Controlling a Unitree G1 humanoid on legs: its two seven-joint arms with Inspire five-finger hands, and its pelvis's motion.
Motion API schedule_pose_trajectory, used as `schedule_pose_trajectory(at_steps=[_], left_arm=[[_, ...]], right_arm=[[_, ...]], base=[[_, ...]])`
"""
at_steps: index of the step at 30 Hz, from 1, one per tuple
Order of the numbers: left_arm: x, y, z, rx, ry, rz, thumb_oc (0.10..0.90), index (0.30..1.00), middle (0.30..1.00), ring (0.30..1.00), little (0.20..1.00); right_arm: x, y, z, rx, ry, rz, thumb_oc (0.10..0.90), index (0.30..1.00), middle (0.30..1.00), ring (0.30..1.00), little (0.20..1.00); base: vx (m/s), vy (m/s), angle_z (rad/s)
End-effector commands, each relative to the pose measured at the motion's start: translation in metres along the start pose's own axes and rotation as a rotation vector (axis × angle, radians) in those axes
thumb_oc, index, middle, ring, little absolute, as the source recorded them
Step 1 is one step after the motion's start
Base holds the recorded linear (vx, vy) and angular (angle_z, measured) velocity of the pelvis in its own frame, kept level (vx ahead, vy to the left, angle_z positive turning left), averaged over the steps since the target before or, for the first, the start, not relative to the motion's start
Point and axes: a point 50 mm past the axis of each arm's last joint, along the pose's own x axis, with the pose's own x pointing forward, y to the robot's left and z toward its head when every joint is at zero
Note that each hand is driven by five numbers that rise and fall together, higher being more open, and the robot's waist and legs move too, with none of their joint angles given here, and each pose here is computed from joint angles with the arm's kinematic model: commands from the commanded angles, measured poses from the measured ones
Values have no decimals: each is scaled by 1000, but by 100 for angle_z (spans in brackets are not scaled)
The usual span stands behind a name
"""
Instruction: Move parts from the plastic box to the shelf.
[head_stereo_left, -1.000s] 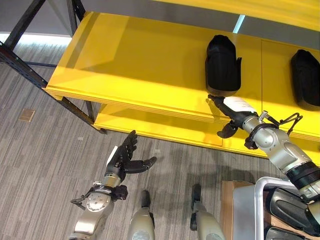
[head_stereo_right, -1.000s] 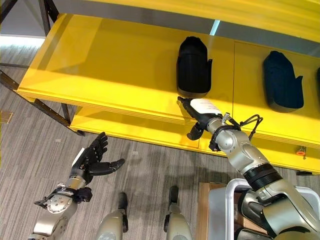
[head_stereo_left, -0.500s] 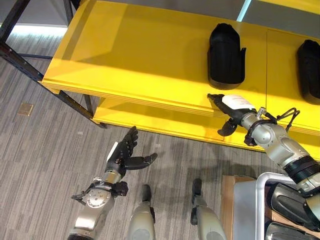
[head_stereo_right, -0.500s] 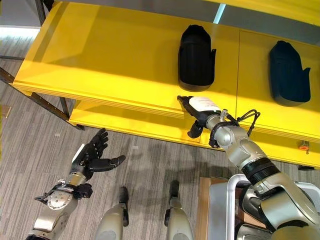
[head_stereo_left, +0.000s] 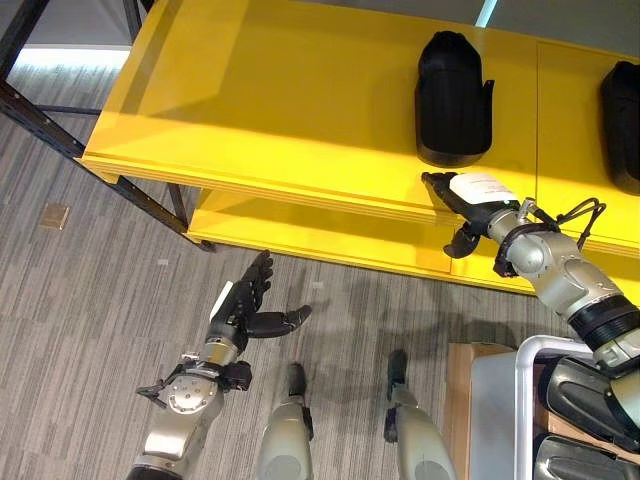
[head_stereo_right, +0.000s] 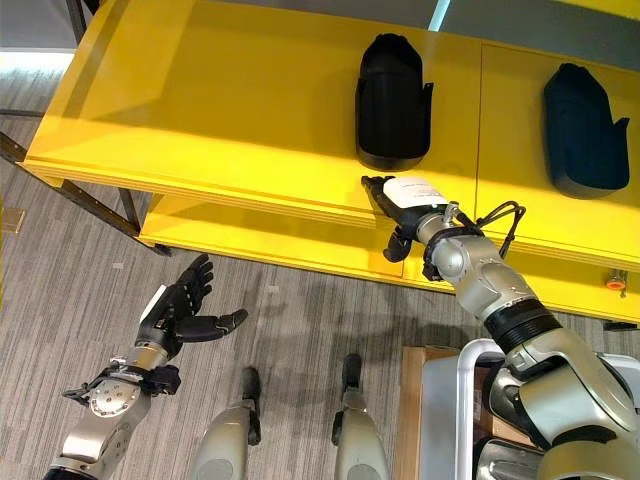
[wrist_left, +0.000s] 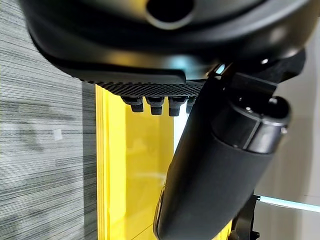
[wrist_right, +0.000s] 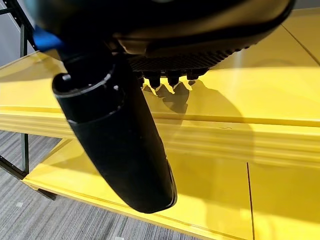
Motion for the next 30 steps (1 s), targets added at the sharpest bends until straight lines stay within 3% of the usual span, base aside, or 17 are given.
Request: schedule_pose_trajectory(at_steps=[1,30], left_arm=[[0,1,41,15,-223,-36,900,1000,1000,1000,1000],[0,4,47,22,-247,-43,900,1000,1000,1000,1000]], right_arm=[[0,-65,-5,-112,10,-208,900,1000,1000,1000,1000],[4,-90,-13,-230,70,-223,900,1000,1000,1000,1000]], base=[[0,0,0],[0,0,0]])
